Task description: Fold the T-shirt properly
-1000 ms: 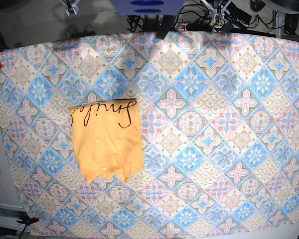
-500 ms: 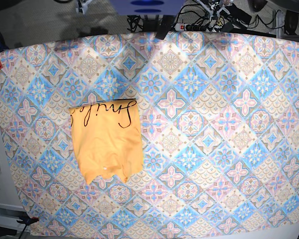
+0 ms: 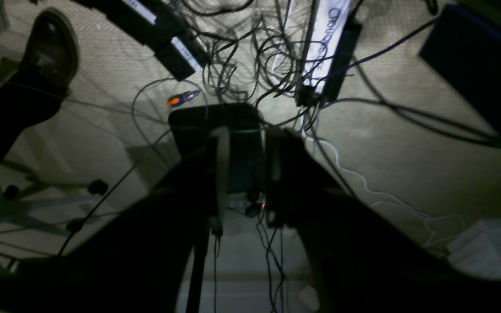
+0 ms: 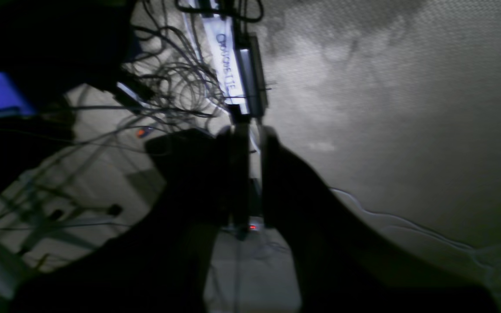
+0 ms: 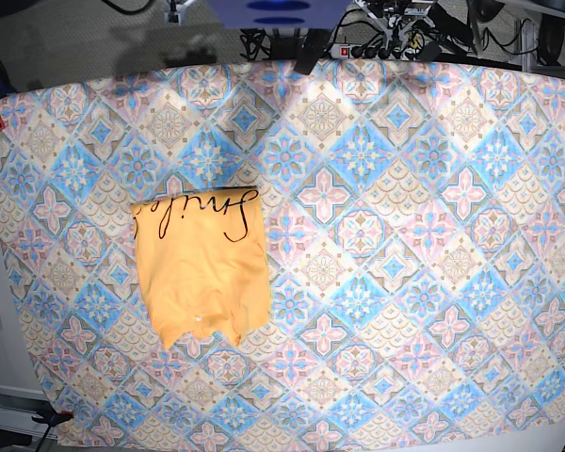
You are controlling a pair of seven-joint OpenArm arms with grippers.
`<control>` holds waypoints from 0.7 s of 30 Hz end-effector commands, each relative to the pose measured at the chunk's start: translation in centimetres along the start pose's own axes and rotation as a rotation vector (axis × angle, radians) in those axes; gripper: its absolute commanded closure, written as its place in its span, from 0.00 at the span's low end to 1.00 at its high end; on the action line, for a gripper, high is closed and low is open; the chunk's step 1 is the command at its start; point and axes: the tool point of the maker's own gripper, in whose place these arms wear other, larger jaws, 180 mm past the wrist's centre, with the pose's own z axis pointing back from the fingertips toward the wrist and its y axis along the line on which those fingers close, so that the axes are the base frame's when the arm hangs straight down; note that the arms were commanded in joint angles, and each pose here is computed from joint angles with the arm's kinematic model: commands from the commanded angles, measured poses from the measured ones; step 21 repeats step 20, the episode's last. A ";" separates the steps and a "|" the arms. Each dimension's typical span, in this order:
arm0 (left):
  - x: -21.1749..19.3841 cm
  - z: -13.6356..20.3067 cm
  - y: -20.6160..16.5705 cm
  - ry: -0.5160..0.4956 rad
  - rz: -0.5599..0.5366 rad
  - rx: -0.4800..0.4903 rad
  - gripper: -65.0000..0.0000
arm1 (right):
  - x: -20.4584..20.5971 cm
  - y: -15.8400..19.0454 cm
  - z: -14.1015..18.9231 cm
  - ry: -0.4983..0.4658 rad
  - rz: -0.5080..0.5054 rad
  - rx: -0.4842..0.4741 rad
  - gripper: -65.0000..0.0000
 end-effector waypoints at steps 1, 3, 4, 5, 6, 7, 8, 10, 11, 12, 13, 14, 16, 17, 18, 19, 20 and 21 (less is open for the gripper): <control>-0.1 0.0 0.2 0.001 -0.003 0.003 0.79 | -0.3 0.9 -0.1 -0.003 -0.010 0.022 0.93; 0.3 0.0 0.4 -0.005 -0.006 0.008 0.79 | 0.8 2.6 -0.6 -0.021 -0.017 0.047 0.93; 0.4 0.0 0.4 -0.005 -0.021 0.010 0.79 | 1.0 3.6 -0.8 -0.025 -0.021 0.061 0.93; 0.4 0.0 0.6 -0.003 -0.044 0.014 0.79 | 1.1 4.2 -0.9 -0.027 -0.025 0.070 0.93; 0.4 0.0 0.7 -0.002 -0.070 0.018 0.79 | 1.0 4.4 -0.9 -0.026 -0.026 0.074 0.93; 0.4 0.0 0.7 0.001 -0.093 0.021 0.79 | 1.1 4.9 -1.0 -0.028 -0.028 0.082 0.93; 0.4 0.0 0.8 0.003 -0.114 0.024 0.79 | 1.1 5.3 -1.1 -0.030 -0.030 0.088 0.93; 0.3 0.0 0.8 0.004 -0.142 0.027 0.79 | 1.2 5.5 -1.1 -0.031 -0.030 0.089 0.93; 0.4 0.0 0.7 0.004 -0.150 0.027 0.79 | 1.2 5.5 -1.1 -0.031 -0.030 0.089 0.93; 0.5 0.0 0.7 0.003 -0.154 0.028 0.79 | 1.1 5.6 -1.1 -0.031 -0.031 0.091 0.93; 1.1 0.0 0.7 -0.006 -0.157 0.028 0.79 | 1.1 5.6 -1.1 -0.031 -0.031 0.091 0.93; 1.3 0.0 0.7 -0.009 -0.157 0.028 0.79 | 1.1 6.0 -1.1 -0.030 -0.033 0.096 0.93; 1.6 0.1 0.7 -0.014 -0.160 0.029 0.79 | 1.9 7.0 -1.4 -0.044 -0.034 0.113 0.93; 1.6 0.1 0.7 -0.014 -0.160 0.029 0.79 | 2.4 7.1 -1.5 -0.051 -0.032 0.114 0.93; 1.6 0.1 0.7 -0.014 -0.160 0.029 0.79 | 2.7 7.2 -1.5 -0.056 -0.031 0.115 0.93; 1.6 0.1 0.7 -0.014 -0.160 0.029 0.79 | 2.8 7.2 -1.5 -0.057 -0.030 0.116 0.93; 1.6 0.1 0.7 -0.014 -0.160 0.029 0.79 | 2.8 7.2 -1.5 -0.057 -0.029 0.116 0.93; 1.6 0.1 0.7 -0.014 -0.160 0.029 0.79 | 2.8 7.2 -1.5 -0.057 -0.029 0.116 0.93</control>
